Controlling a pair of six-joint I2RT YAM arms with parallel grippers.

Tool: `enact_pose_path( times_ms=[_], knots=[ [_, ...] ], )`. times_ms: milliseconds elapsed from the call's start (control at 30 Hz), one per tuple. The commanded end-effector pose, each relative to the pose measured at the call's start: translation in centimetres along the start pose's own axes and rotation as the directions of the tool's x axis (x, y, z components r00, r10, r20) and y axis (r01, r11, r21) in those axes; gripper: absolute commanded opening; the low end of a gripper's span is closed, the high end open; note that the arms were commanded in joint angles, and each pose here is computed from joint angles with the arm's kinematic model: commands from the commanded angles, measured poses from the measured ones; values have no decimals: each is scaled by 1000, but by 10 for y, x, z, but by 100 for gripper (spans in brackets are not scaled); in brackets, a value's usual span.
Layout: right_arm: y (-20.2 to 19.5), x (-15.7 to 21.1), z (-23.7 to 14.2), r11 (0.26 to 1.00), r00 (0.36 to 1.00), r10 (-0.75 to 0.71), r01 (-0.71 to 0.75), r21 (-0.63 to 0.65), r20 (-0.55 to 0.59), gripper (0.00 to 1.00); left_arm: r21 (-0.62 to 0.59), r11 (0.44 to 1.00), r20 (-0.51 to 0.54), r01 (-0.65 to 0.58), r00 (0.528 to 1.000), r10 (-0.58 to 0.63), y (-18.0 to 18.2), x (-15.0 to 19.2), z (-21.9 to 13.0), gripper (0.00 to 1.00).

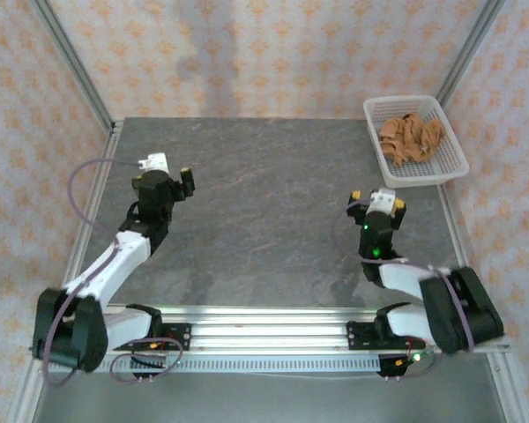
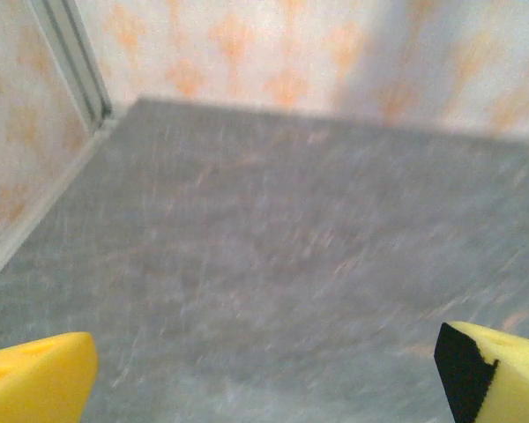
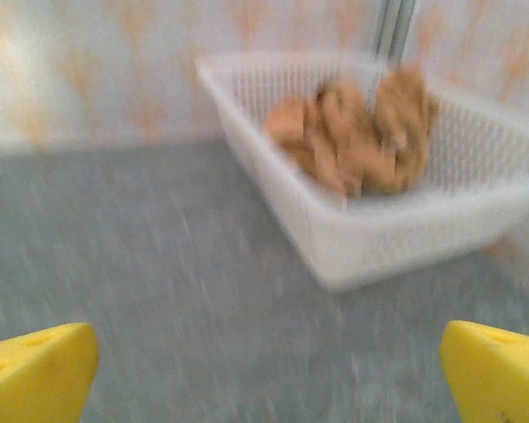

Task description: Fold the inside-out t-shirt

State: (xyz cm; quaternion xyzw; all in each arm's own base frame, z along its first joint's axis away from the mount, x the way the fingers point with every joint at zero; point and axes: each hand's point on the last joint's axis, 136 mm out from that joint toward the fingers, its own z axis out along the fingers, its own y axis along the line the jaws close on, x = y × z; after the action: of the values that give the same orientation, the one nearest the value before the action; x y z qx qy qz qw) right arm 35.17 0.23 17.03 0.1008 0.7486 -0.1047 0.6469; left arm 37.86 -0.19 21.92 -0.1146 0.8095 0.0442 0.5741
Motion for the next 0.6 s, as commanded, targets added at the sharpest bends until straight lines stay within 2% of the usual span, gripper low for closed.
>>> enact_pose_path(
  times_ms=[0,33,100,167,233,300,367,467,533,567],
  knots=[
    [-24,-51,-4,985,996,83,-76,152,-43,99,95,993,-149,76,987,-61,-14,43,-27,100],
    [-33,-62,-4,968,990,138,-129,213,-27,99,127,986,-145,112,985,-93,-18,46,-31,100],
    [-48,-75,-6,925,974,226,-215,315,-1,99,119,976,-153,185,974,-166,-16,53,-34,100],
    [-55,-83,-3,891,957,291,-272,363,4,99,95,971,-163,220,965,-203,-12,60,-34,100],
    [-52,-85,10,888,941,335,-299,350,-45,99,33,969,-169,243,957,-234,-2,69,-33,100],
    [-47,-83,31,880,907,399,-336,336,-137,99,-104,956,-169,275,942,-290,20,79,-33,100],
    [-43,-81,54,862,870,451,-365,351,-200,99,-174,939,-164,296,932,-324,31,84,-33,100],
    [-38,-83,94,837,842,495,-395,379,-216,99,-153,943,-185,295,929,-320,24,86,-28,100],
    [-42,-77,121,791,792,567,-447,417,-227,99,-126,948,-202,293,928,-314,18,87,-26,100],
    [-42,-70,138,765,745,615,-482,428,-260,98,-119,949,-207,293,927,-312,16,87,-25,100]
  ],
)
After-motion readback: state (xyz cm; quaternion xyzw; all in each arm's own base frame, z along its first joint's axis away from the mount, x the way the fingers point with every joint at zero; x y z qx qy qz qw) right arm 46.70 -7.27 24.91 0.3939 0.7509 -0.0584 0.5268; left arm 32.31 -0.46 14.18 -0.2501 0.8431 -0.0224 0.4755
